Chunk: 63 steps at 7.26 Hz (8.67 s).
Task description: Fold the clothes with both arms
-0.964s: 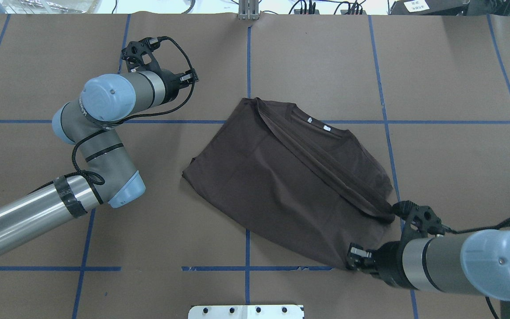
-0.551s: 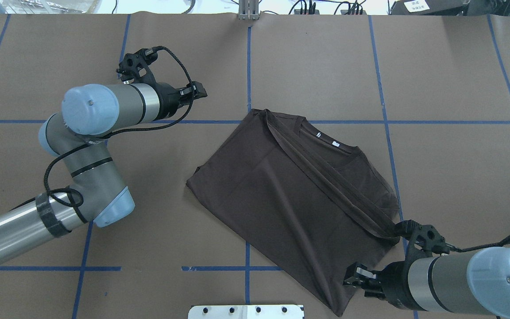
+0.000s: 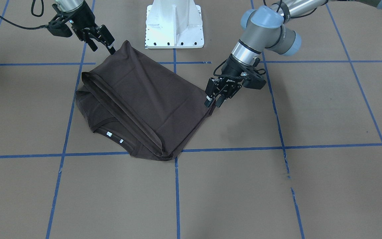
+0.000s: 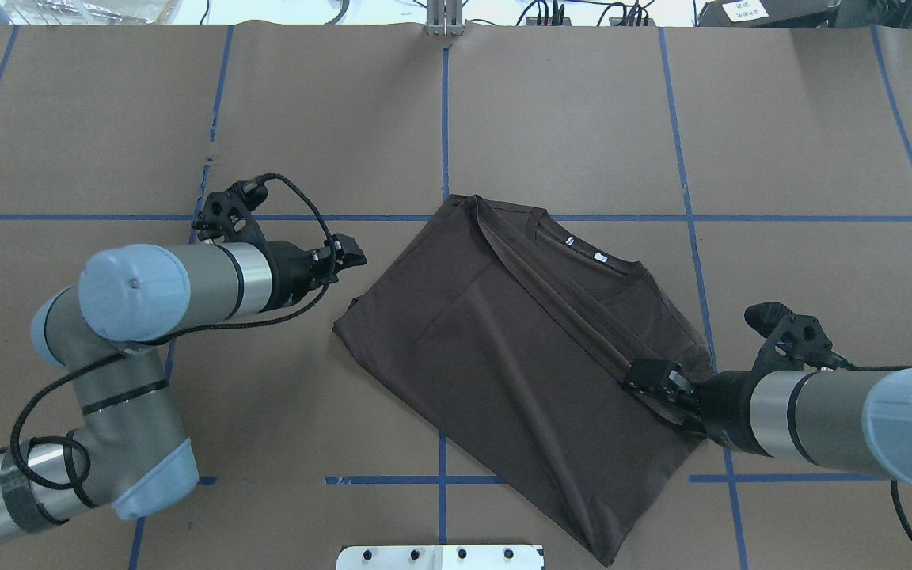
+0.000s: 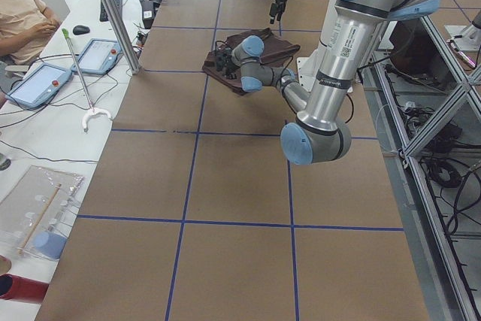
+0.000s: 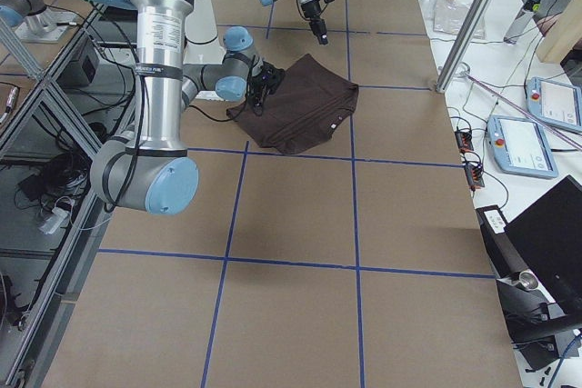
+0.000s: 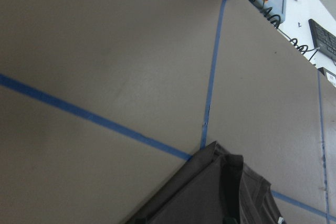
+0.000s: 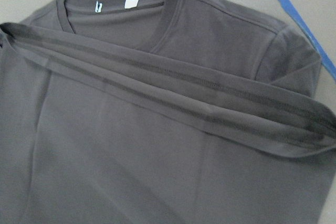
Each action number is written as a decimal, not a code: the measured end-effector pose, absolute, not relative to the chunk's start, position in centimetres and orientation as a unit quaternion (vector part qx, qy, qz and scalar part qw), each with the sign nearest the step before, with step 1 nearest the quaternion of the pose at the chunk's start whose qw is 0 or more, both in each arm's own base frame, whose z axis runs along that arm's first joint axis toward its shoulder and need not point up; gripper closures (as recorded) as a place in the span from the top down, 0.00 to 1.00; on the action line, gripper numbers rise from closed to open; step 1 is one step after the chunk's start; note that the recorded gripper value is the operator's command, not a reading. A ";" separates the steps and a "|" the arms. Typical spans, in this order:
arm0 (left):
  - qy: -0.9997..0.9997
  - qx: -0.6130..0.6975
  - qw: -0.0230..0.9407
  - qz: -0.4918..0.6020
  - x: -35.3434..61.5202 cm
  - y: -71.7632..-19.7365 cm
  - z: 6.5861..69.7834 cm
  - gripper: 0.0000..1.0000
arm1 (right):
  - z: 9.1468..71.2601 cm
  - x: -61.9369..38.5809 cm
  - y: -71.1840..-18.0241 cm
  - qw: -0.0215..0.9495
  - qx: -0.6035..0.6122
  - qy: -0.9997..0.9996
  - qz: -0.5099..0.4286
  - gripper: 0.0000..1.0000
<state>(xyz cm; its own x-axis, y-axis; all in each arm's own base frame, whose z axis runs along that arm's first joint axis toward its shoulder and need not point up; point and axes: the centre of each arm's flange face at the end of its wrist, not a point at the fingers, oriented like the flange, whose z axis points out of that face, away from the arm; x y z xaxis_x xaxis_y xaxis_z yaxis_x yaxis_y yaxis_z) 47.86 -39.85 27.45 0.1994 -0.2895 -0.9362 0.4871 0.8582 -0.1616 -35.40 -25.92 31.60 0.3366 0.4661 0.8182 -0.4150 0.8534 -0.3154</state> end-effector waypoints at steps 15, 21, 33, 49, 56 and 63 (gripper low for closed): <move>0.456 0.135 0.857 -0.198 50.9 -40.3 28.9 0.00 | 32.5 -37.5 -29.5 0.816 0.002 -0.502 0.286 1.00; 0.464 0.196 0.821 -0.268 50.2 -67.7 26.5 0.64 | 32.4 -37.7 -29.7 0.814 0.007 -0.503 0.289 1.00; 0.568 0.154 0.785 -0.196 39.2 -54.6 29.4 0.65 | 19.7 -56.4 -32.1 0.897 0.159 -0.393 -0.127 0.51; 0.572 0.142 0.782 -0.203 39.9 -54.1 29.1 0.65 | 19.7 -56.3 -31.6 0.913 0.142 -0.340 -0.173 0.00; 0.572 0.135 0.783 -0.203 41.0 -53.7 29.3 0.66 | 26.9 -54.9 -28.3 0.934 0.166 -0.272 -0.162 0.42; 0.575 0.136 0.781 -0.202 41.1 -53.7 29.0 0.66 | 26.9 -55.7 -30.8 0.901 0.084 -0.395 0.159 0.45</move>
<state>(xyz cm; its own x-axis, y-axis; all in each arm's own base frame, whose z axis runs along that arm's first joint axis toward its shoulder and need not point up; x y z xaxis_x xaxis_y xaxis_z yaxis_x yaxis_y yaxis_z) 41.08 -53.72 28.99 0.2585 -0.1585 -0.9529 0.4720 0.8814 -0.0186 -55.68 -30.80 26.86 0.6373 0.2209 0.7383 -0.3531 0.9353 0.0249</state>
